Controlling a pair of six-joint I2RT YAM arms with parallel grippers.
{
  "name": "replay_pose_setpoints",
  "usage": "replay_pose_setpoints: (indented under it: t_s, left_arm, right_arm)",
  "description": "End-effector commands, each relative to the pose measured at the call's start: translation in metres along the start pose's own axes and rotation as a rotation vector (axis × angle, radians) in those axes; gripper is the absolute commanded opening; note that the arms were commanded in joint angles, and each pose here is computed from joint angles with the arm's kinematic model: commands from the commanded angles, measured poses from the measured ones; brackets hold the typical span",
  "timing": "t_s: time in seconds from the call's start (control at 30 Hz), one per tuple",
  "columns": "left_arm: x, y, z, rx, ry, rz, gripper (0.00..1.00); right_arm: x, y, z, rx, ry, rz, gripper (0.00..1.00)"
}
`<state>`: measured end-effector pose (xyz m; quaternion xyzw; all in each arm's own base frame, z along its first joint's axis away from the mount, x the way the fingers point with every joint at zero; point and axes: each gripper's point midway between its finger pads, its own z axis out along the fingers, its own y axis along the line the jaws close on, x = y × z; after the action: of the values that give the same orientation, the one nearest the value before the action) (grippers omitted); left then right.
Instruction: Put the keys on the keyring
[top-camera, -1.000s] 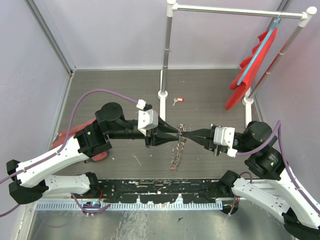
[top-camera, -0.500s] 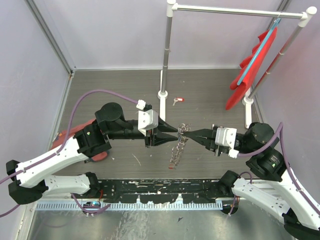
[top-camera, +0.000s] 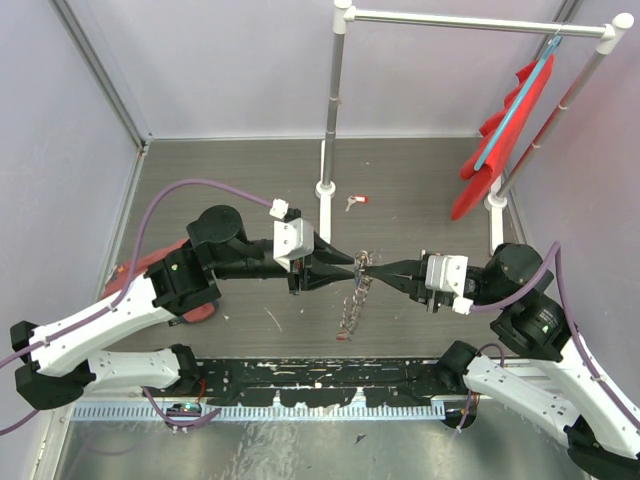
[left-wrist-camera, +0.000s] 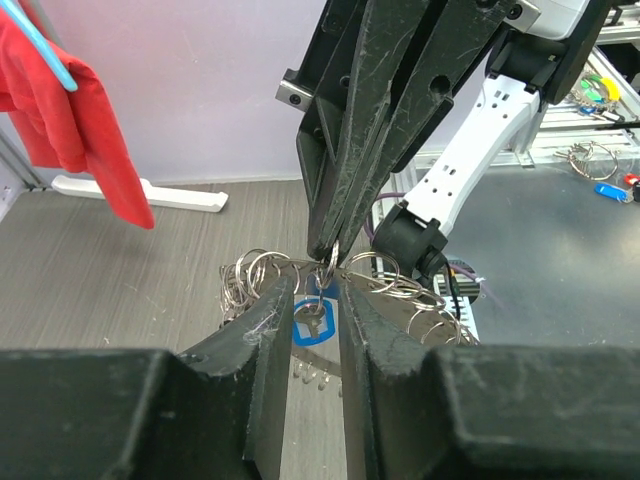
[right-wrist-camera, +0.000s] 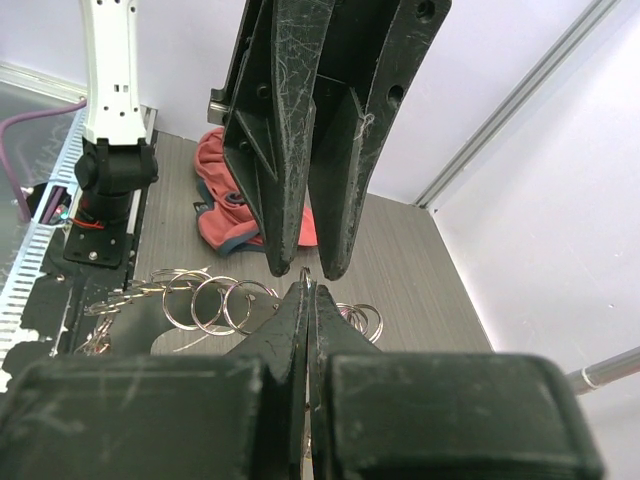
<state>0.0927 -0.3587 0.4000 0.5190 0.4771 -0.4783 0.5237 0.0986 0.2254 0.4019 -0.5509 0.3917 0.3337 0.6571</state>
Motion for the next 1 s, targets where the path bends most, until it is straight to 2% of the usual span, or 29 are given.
replay_pose_setpoints:
  t_s: [0.0, 0.63, 0.77, 0.83, 0.9, 0.97]
  left_arm:
    - [-0.0014, -0.0036, 0.0041, 0.025, -0.020, 0.003, 0.30]
    - [-0.0022, -0.0052, 0.0107, 0.051, -0.022, -0.007, 0.21]
    - [-0.0053, -0.0049, 0.0108, 0.050, -0.028, -0.004, 0.13]
    - [-0.0069, -0.0047, 0.0102, 0.048, -0.032, -0.002, 0.02]
    - [-0.0071, -0.0038, 0.0096, 0.042, -0.031, 0.001, 0.00]
    - [-0.0061, -0.0030, 0.0087, 0.036, -0.023, 0.002, 0.00]
  right_arm:
    - [-0.0327, -0.0116, -0.0012, 0.026, -0.084, -0.075, 0.01]
    - [-0.0340, -0.0124, 0.0000, 0.028, -0.093, -0.071, 0.01]
    - [-0.0309, -0.0119, 0.0012, 0.024, -0.087, -0.065, 0.01]
    - [-0.0291, -0.0117, 0.0017, 0.025, -0.084, -0.063, 0.01]
    - [-0.0285, -0.0119, 0.0016, 0.026, -0.082, -0.062, 0.02]
    - [-0.0297, -0.0131, 0.0011, 0.032, -0.083, -0.064, 0.09]
